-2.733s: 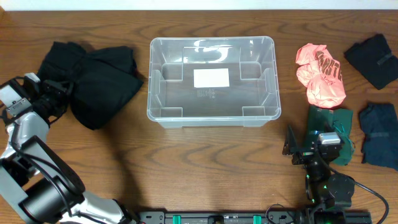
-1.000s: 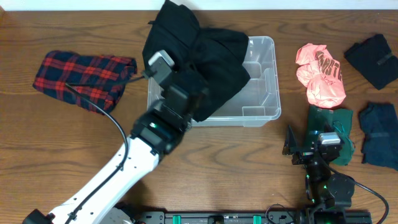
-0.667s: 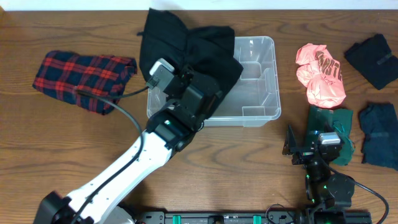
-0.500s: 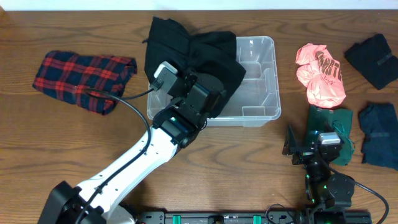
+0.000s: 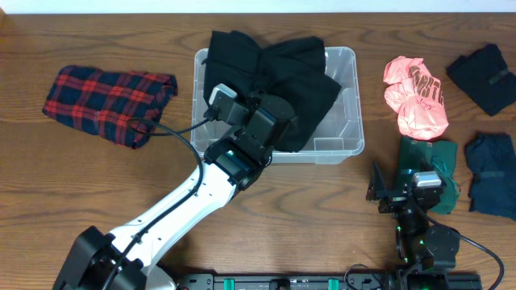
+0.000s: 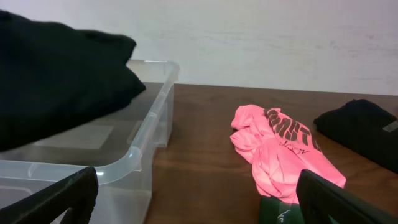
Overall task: Pack container
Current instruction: 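Lift the black garment with the left gripper and lower it into the bin, then open the left gripper and withdraw it toward the plaid shirt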
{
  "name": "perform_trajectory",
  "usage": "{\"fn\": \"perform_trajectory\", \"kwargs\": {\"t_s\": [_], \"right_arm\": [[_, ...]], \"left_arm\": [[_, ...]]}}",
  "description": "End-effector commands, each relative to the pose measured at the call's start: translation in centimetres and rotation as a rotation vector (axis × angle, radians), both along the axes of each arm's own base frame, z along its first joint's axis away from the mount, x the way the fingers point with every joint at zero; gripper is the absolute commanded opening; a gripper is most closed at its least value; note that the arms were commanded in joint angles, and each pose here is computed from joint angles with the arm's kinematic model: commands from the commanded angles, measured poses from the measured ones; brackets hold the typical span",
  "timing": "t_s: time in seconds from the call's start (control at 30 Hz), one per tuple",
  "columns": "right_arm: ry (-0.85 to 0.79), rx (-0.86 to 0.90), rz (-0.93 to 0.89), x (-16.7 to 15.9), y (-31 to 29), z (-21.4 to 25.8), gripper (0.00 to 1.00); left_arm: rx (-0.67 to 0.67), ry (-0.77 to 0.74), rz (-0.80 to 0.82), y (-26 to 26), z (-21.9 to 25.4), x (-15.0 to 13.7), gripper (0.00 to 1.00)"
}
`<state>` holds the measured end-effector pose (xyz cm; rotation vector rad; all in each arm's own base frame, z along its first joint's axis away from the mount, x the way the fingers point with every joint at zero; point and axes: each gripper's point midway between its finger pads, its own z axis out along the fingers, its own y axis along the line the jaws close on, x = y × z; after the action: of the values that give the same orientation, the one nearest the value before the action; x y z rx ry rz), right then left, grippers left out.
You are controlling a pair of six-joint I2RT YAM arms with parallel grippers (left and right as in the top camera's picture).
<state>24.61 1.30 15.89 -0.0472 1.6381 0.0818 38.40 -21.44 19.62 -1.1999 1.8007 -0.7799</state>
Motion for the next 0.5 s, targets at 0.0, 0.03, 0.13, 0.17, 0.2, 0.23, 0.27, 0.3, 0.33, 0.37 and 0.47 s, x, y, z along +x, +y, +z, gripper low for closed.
{"fn": "perform_trajectory", "kwargs": {"t_s": [0.0, 0.03, 0.13, 0.17, 0.2, 0.23, 0.27, 0.3, 0.33, 0.37, 0.47], "right_arm": [[0.001, 0.010, 0.003, -0.03, 0.11, -0.05, 0.99], [0.001, 0.010, 0.003, -0.03, 0.11, -0.05, 0.99], [0.001, 0.010, 0.003, -0.03, 0.11, -0.05, 0.99], [0.001, 0.010, 0.003, -0.03, 0.11, -0.05, 0.99], [0.001, 0.010, 0.003, -0.03, 0.11, -0.05, 0.99], [0.001, 0.010, 0.003, -0.03, 0.11, -0.05, 0.99], [0.001, 0.010, 0.003, -0.03, 0.11, -0.05, 0.99], [0.001, 0.010, 0.003, -0.03, 0.11, -0.06, 0.99], [0.001, 0.010, 0.003, -0.03, 0.11, -0.05, 0.99], [0.001, 0.010, 0.003, -0.03, 0.11, -0.05, 0.99], [0.001, 0.010, 0.003, -0.03, 0.11, -0.05, 0.99]], "left_arm": [[-0.063, -0.053, 0.017, -0.49, 2.16, 0.36, 0.06], [-0.070, -0.060, 0.016, -0.57, 2.33, 0.43, 0.06], [-0.081, -0.066, 0.009, -0.79, 2.53, 0.49, 0.28], [-0.082, -0.068, 0.010, -0.81, 2.58, 0.51, 0.39], [-0.083, -0.069, 0.010, -0.81, 2.59, 0.51, 0.49], [-0.083, -0.069, 0.010, -0.81, 2.60, 0.52, 0.57], [-0.085, -0.072, 0.009, -0.84, 2.66, 0.54, 0.62], [-0.087, -0.074, 0.009, -0.86, 2.72, 0.56, 0.66], [-0.087, -0.074, 0.009, -0.87, 2.73, 0.57, 0.71], [-0.086, -0.074, 0.009, -0.87, 2.72, 0.57, 0.74], [-0.073, -0.075, 0.002, -0.87, 2.72, 0.57, 0.76]]}}
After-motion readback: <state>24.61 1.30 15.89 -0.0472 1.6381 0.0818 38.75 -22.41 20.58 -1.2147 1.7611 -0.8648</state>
